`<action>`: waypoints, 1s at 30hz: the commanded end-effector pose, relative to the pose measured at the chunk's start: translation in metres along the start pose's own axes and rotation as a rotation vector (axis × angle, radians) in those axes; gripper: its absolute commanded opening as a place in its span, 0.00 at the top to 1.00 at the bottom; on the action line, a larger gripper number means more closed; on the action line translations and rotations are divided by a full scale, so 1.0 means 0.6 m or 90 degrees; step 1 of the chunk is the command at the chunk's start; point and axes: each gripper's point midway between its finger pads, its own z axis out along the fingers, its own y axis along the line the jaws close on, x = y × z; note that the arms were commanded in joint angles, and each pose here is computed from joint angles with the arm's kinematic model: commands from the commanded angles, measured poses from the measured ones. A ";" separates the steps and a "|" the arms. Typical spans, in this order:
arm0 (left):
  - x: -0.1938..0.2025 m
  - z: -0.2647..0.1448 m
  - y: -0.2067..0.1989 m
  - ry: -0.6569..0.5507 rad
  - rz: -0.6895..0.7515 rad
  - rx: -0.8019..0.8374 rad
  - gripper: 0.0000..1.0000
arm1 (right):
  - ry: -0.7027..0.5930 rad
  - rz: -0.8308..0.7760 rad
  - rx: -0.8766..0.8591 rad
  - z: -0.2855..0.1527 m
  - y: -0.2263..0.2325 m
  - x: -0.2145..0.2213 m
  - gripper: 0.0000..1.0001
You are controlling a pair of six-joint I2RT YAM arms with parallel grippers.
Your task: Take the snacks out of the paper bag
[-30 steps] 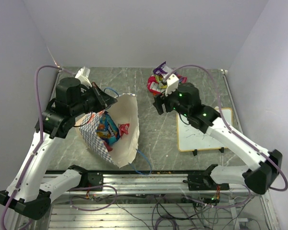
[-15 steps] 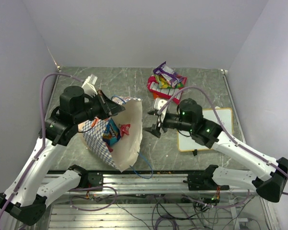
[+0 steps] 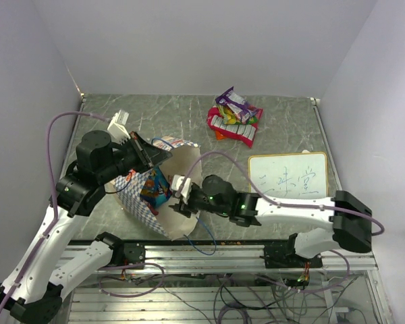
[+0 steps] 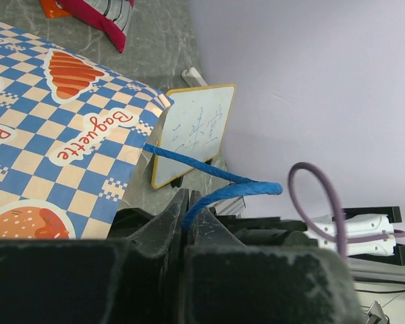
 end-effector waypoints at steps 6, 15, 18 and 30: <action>-0.010 -0.007 -0.022 -0.012 0.017 0.021 0.93 | 0.064 -0.043 0.115 0.096 -0.052 0.037 0.54; -0.011 -0.017 -0.018 -0.011 0.051 0.003 0.93 | 0.143 -0.063 0.106 0.152 -0.051 0.116 0.51; -0.011 -0.017 -0.015 -0.006 0.063 -0.005 0.93 | 0.155 -0.041 0.094 0.167 -0.049 0.136 0.49; -0.006 -0.017 -0.008 0.017 0.093 -0.021 0.93 | 0.204 -0.039 0.076 0.175 -0.082 0.200 0.26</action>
